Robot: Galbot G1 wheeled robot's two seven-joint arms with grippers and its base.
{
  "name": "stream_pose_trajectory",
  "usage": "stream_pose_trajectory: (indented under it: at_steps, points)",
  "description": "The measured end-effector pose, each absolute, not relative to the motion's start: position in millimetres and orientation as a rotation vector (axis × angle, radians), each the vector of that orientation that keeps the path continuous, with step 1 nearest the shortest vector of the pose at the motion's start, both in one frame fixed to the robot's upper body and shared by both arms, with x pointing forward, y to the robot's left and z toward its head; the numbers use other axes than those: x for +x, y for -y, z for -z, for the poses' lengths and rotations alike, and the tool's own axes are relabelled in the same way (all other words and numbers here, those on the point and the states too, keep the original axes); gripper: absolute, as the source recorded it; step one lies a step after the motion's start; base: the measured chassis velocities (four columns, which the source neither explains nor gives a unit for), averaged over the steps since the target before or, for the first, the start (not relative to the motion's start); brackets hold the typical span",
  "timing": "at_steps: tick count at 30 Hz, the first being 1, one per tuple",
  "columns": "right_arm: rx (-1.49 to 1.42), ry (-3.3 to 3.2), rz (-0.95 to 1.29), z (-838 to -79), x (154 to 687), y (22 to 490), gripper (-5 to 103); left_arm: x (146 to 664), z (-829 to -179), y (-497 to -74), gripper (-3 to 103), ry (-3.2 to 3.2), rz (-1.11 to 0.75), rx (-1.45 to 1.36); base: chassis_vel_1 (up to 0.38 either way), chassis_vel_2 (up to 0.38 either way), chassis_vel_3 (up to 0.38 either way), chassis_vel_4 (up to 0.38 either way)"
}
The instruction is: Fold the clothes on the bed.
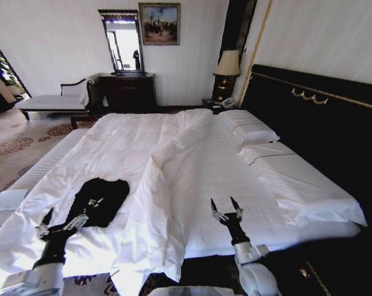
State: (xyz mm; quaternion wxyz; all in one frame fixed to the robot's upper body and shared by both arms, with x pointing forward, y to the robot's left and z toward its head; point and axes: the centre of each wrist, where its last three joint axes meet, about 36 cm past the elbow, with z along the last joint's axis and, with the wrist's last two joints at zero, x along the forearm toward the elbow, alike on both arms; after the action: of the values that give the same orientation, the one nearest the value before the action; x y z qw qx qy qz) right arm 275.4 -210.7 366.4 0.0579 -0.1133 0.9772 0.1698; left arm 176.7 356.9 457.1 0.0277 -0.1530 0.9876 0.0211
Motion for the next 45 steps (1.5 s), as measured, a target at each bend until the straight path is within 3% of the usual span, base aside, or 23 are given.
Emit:
stream_pose_trajectory:
  at_steps: [3,4,6,8,11,18,23,36,45]
  points:
    - [-0.381,-2.947,-0.662,-376,281,198,100,174,-456,-362,100,-3.049,-0.083,-0.491,0.000,0.000,0.000,0.000]
    - [-0.425,-2.941,-0.884,-393,286,185,100,171,-454,-367,100,-3.048,-0.104,-0.512,0.000,0.000,0.000,0.000]
    - [-0.448,-2.943,-0.976,-401,289,182,100,170,-453,-369,100,-3.048,-0.110,-0.518,0.000,0.000,0.000,0.000]
    - [-0.562,-2.978,-1.228,-429,301,173,100,166,-452,-375,100,-3.046,-0.137,-0.540,0.000,0.000,0.000,0.000]
    - [-0.674,-3.025,-1.300,-445,313,171,100,164,-452,-378,100,-3.044,-0.147,-0.550,0.000,0.000,0.000,0.000]
    - [-1.068,-3.236,-1.100,-480,372,183,100,162,-448,-379,100,-3.046,-0.149,-0.568,0.000,0.000,0.000,0.000]
    - [-1.246,-3.312,-1.036,-494,390,167,100,160,-439,-381,100,-3.058,-0.138,-0.595,0.000,0.000,0.000,0.000]
    - [-1.321,-3.476,-0.932,-475,422,91,100,166,-431,-380,100,-3.065,-0.117,-0.592,0.000,0.000,0.000,0.000]
    - [-1.321,-3.431,-0.890,-502,434,71,100,169,-431,-382,100,-3.063,-0.121,-0.583,0.000,0.000,0.000,0.000]
